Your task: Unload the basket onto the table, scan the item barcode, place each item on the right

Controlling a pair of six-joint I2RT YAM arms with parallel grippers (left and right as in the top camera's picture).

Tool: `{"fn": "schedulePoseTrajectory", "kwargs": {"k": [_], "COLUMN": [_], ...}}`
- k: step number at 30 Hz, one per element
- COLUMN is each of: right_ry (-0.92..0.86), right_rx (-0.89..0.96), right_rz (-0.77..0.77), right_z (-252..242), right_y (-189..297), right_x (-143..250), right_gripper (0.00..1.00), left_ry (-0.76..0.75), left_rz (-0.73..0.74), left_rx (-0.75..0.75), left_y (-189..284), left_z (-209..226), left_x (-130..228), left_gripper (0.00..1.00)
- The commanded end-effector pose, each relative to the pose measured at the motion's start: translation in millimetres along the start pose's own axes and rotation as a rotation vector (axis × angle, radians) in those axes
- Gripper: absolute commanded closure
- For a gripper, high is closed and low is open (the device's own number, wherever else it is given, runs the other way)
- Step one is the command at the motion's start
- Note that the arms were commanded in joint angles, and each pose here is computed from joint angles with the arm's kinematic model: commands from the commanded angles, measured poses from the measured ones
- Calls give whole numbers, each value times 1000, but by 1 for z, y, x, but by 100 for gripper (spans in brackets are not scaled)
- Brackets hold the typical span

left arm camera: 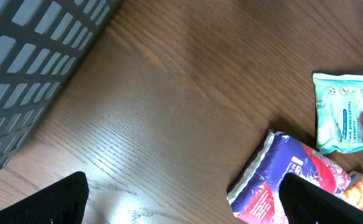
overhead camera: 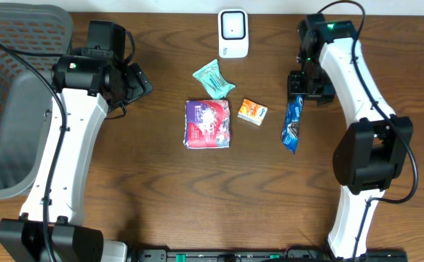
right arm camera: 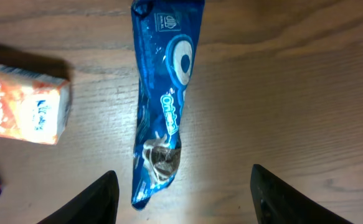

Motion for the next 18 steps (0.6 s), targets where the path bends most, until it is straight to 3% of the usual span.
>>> {"fn": "schedulePoseTrajectory", "kwargs": {"k": [1, 10, 14, 15, 18], "right_ry": [-10, -34, -38, -39, -9], "right_rx": [92, 103, 91, 73, -53], "right_rz": [4, 15, 11, 12, 15], "right_z": [0, 9, 12, 14, 33], "right_y": [-7, -68, -84, -86, -85], "right_x": [5, 12, 15, 15, 15], "right_gripper": [39, 63, 86, 96, 99], "left_ry": [11, 11, 11, 11, 11], "left_rz": [-9, -9, -9, -9, -9], "left_rx": [-11, -11, -11, -11, -11], "left_y": [1, 1, 1, 1, 1], "left_z": [3, 3, 3, 3, 3], "left_x": [-2, -2, -2, -2, -2], "left_gripper": [2, 2, 2, 2, 2]}}
Point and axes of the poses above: each gripper's point midway between its finger pads, its own y axis back along the fingers, its own z axis along the line the jaws close on, x = y × z, the point moved 1 cm from there along y, back along the fingers, and after that the axes turned 13 degrees about y, right-handed, at the moved point
